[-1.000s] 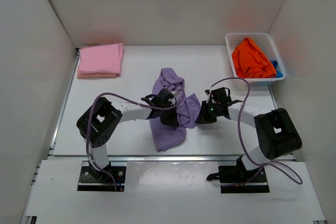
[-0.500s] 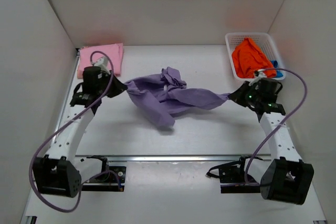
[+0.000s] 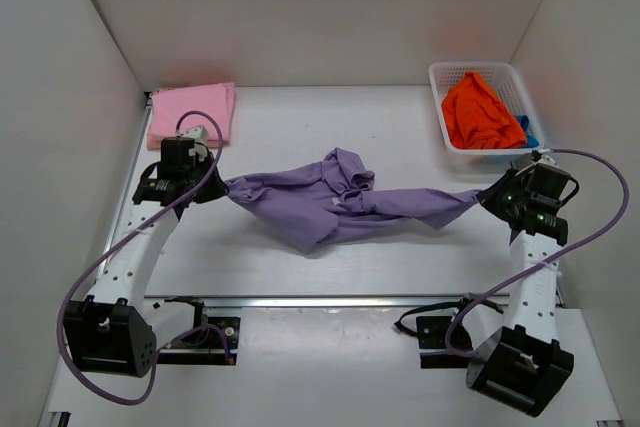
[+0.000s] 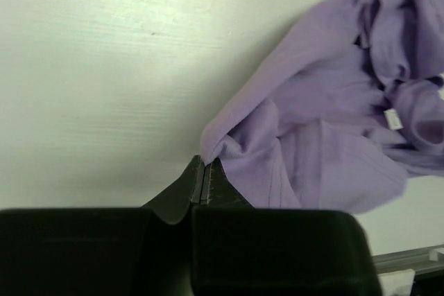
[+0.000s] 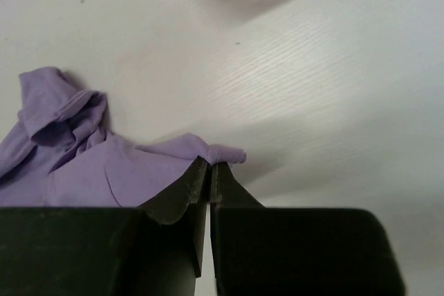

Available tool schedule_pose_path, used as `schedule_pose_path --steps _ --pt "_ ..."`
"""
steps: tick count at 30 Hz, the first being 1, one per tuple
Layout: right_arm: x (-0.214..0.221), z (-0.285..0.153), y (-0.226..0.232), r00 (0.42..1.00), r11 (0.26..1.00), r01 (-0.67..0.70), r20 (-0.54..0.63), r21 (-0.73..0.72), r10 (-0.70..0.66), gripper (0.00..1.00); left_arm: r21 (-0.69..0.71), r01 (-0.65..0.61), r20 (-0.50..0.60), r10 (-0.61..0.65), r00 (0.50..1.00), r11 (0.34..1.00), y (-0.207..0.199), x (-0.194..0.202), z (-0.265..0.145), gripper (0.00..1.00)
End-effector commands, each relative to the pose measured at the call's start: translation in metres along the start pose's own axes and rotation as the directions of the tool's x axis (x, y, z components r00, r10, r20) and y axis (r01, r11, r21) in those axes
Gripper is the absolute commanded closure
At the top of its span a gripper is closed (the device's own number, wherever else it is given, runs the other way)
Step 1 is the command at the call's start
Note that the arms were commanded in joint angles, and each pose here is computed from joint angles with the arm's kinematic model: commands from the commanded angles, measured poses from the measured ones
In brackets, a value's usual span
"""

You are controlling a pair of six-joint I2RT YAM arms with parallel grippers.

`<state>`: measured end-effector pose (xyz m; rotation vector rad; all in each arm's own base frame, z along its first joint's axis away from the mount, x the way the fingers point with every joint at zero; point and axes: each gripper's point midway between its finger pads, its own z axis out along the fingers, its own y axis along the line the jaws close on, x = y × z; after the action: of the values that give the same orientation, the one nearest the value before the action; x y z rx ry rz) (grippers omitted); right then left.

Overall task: Fold and stack the t-shirts
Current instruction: Flatten out the tshirt

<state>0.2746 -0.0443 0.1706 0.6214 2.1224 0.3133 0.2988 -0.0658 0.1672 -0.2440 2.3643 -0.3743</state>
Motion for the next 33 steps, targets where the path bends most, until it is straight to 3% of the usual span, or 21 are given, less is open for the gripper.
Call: schedule_pose_path --steps 1,4,5,6,8,11,14,18,20,22,23,31,32,33 --pt "-0.003 -0.001 -0.014 0.999 0.997 0.040 -0.016 0.073 -0.039 1.00 -0.090 -0.046 -0.054 0.041 0.998 0.995 0.023 0.016 0.003 1.00" --pt "0.029 0.014 0.003 0.977 0.991 0.130 -0.173 0.037 -0.122 1.00 -0.168 -0.077 -0.083 0.063 0.995 0.983 0.044 0.021 0.008 1.00" --pt "0.035 0.015 0.002 0.968 0.988 0.148 -0.209 0.042 -0.136 1.00 -0.178 -0.084 -0.088 0.070 0.994 0.980 0.047 0.021 0.007 0.95" --pt "0.047 0.020 0.007 0.953 0.985 0.168 -0.261 0.025 -0.156 1.00 -0.187 -0.088 -0.094 0.071 0.993 0.978 0.051 0.018 0.008 0.87" --pt "0.068 0.023 0.010 0.928 0.983 0.185 -0.332 0.008 -0.172 1.00 -0.224 -0.097 -0.098 0.077 0.992 0.970 0.060 0.015 0.005 0.31" --pt "0.080 0.025 0.018 0.925 0.984 0.175 -0.337 -0.035 -0.176 1.00 -0.164 -0.108 -0.083 0.096 0.992 0.981 0.040 0.012 0.002 0.19" --pt "0.085 0.026 0.019 0.923 0.986 0.153 -0.348 -0.063 -0.165 1.00 0.052 -0.069 -0.060 0.073 0.996 0.996 -0.010 0.010 -0.004 0.20" --pt "0.092 0.030 0.022 0.911 0.985 0.162 -0.373 -0.068 -0.175 1.00 0.275 -0.051 -0.127 0.088 0.988 0.960 -0.084 0.039 -0.004 0.19" --pt "0.097 0.031 0.028 0.908 0.984 0.152 -0.381 -0.090 -0.175 1.00 0.315 -0.072 -0.172 0.131 0.976 0.946 -0.108 0.059 0.005 0.18" --pt "0.105 0.032 0.033 0.901 0.983 0.146 -0.396 -0.108 -0.177 1.00 0.353 -0.027 -0.287 0.136 0.948 0.935 -0.121 0.093 0.020 0.11" --pt "0.104 0.033 0.039 0.902 0.981 0.148 -0.389 -0.128 -0.187 1.00 0.372 -0.017 -0.285 0.132 0.949 0.928 -0.126 0.095 0.024 0.03" --pt "0.122 0.037 0.056 0.888 0.974 0.138 -0.414 -0.177 -0.201 1.00 0.332 0.027 -0.410 0.119 0.904 0.943 -0.120 0.151 0.064 0.01" --pt "0.126 0.037 0.059 0.882 0.971 0.147 -0.419 -0.190 -0.215 1.00 0.337 0.032 -0.449 0.131 0.884 0.941 -0.116 0.165 0.068 0.10" --pt "0.126 0.039 0.057 0.883 0.971 0.152 -0.416 -0.184 -0.217 1.00 0.339 0.041 -0.469 0.131 0.874 0.940 -0.113 0.172 0.071 0.29"
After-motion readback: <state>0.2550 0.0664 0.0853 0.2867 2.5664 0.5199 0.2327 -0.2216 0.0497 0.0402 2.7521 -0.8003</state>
